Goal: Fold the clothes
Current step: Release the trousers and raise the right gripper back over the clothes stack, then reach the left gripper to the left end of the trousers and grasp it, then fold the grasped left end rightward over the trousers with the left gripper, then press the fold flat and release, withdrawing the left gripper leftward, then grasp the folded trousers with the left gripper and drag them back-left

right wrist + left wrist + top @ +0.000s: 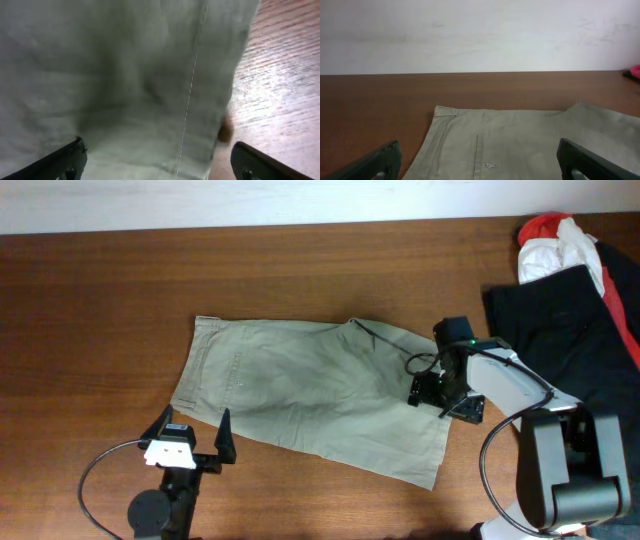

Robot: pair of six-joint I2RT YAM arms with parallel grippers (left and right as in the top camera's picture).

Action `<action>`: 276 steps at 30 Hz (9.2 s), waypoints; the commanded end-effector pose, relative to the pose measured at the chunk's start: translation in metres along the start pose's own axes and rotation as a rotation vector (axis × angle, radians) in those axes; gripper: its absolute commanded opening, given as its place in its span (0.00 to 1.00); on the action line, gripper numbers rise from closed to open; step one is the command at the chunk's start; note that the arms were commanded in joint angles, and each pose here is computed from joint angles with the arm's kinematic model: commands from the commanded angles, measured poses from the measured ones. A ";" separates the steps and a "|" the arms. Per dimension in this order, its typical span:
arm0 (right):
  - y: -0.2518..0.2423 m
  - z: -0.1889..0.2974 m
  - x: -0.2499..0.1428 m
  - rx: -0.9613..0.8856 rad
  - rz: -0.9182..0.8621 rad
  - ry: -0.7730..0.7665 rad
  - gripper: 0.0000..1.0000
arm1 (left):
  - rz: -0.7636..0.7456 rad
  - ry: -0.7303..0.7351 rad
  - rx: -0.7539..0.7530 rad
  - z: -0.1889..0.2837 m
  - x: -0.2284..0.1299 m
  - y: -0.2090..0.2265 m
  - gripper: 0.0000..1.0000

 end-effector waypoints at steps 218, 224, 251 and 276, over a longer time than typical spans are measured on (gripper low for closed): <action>-0.083 0.161 0.124 0.203 -0.228 -0.511 0.99 | -0.051 1.658 -0.327 -0.211 -0.139 -0.250 0.01; -0.083 0.161 0.124 0.203 -0.227 -0.511 0.99 | -0.066 1.464 -0.204 -0.252 -0.016 -0.213 0.01; -0.083 0.161 0.124 0.203 -0.227 -0.511 0.99 | 0.459 1.426 -0.294 -0.265 -0.089 -0.068 0.34; -0.083 0.161 0.124 0.203 -0.228 -0.511 0.99 | 1.256 0.574 0.967 -0.135 -0.012 0.361 0.01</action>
Point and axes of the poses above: each gripper's point midway between its finger pads, its own z axis back along the fingers, its own y axis along the line the jaws close on, x = y × z, the point moved 8 cm from there along z, back along the fingers, and after that the axes turned 9 degrees about z, right-handed, at the moved point
